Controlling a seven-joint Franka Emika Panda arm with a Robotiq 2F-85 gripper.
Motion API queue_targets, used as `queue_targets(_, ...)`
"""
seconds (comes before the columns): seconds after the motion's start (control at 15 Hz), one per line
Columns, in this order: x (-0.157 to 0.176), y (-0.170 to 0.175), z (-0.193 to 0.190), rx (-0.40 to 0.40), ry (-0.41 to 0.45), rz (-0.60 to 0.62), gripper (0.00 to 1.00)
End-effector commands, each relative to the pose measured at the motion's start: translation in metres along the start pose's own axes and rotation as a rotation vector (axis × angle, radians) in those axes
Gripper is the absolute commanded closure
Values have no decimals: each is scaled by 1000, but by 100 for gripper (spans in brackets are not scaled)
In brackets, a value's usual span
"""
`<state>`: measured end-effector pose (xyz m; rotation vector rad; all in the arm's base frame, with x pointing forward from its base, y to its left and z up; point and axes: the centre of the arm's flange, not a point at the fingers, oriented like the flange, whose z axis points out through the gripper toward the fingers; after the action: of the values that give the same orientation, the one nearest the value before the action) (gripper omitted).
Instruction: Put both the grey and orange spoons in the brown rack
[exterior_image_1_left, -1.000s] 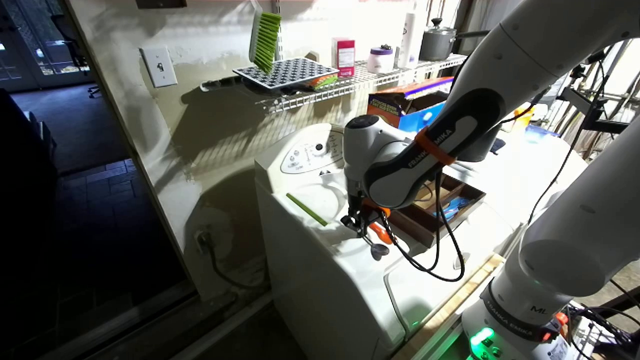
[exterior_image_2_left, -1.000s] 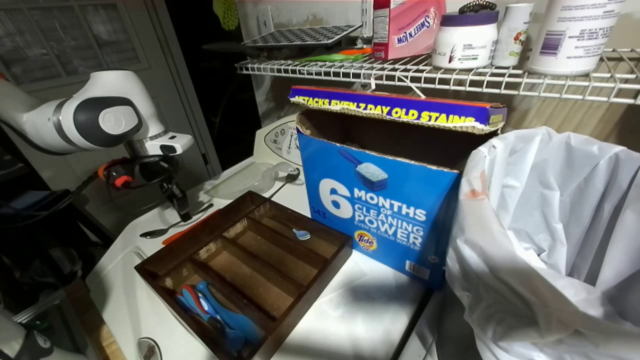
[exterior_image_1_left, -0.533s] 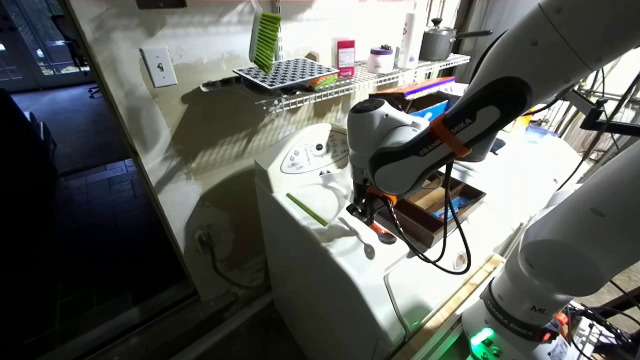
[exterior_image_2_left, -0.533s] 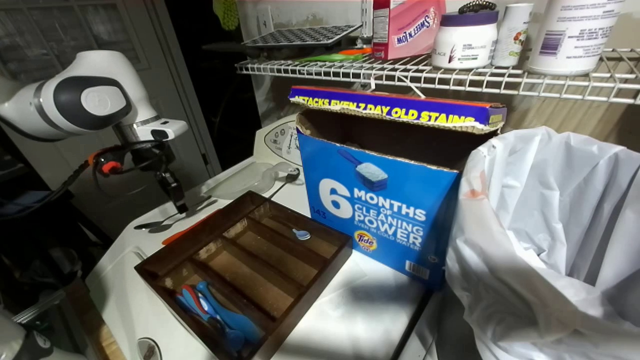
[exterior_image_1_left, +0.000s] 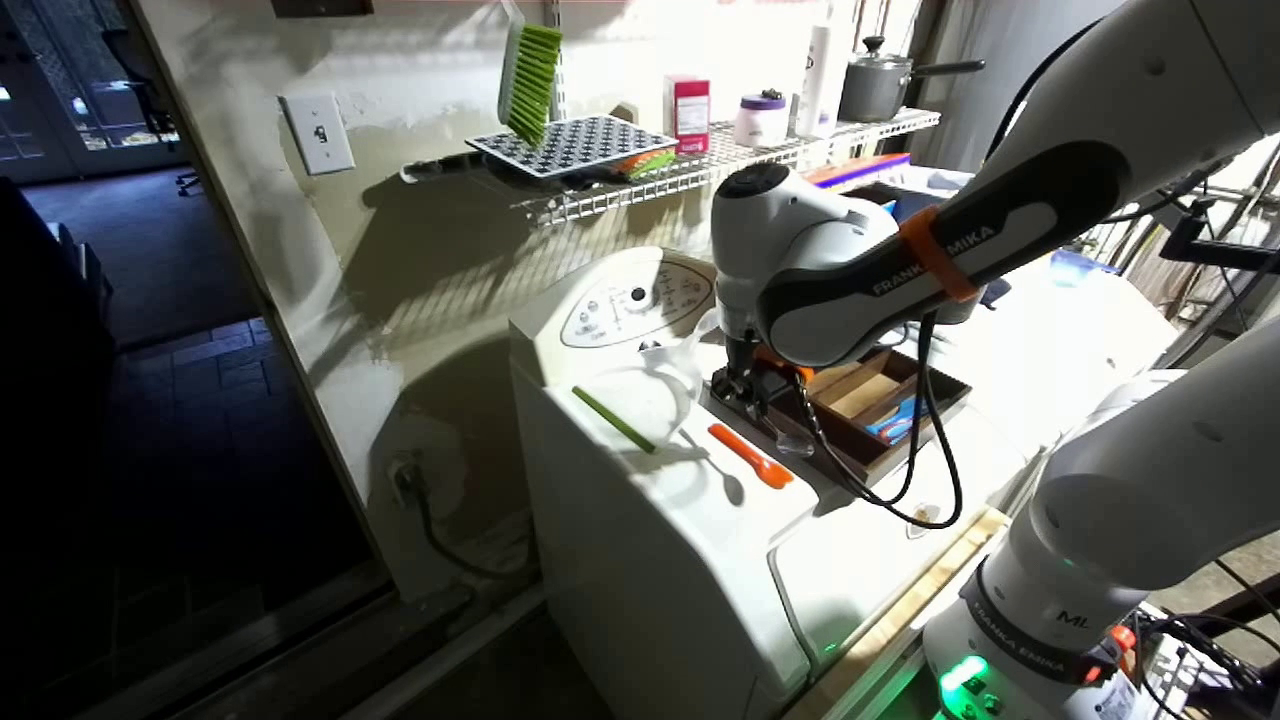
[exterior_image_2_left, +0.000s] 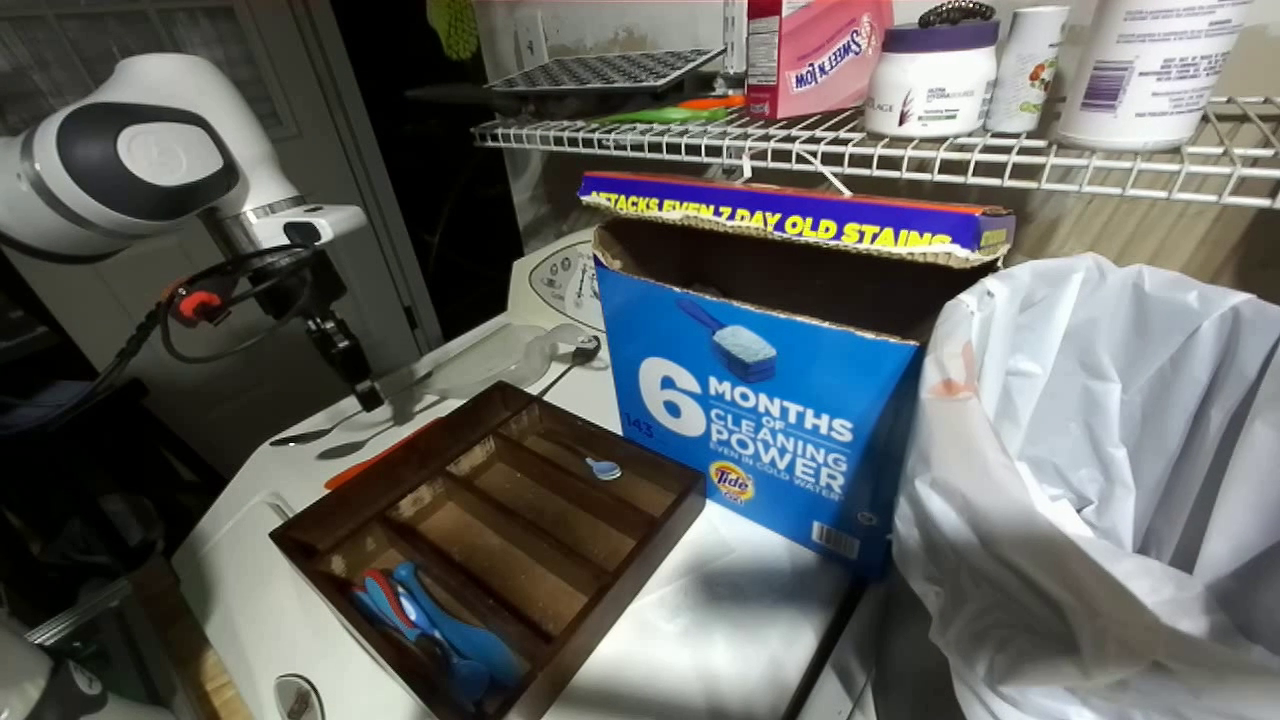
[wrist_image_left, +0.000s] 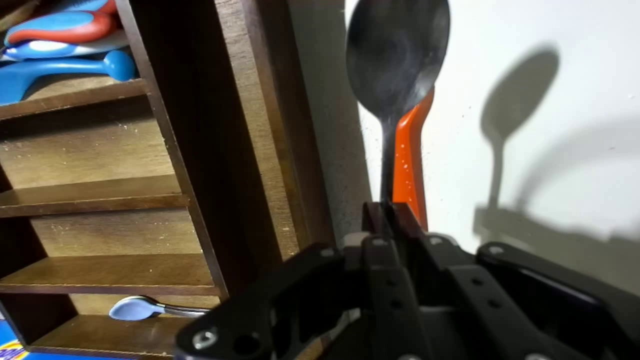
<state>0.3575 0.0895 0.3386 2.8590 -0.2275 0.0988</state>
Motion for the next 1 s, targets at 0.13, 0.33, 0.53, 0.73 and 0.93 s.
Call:
queue_targets(0.13,0,0,1,-1,-3,-1,92)
queue_targets(0.33,3,8,1,15,4,-75,98)
queue_targets(0.53,4,21,-4,41,8,-131,98)
queue_targets(0.73,7,35,-5,48,-4,-143,98)
queue_targets(0.93,11,48,0,62,-13,-126,98)
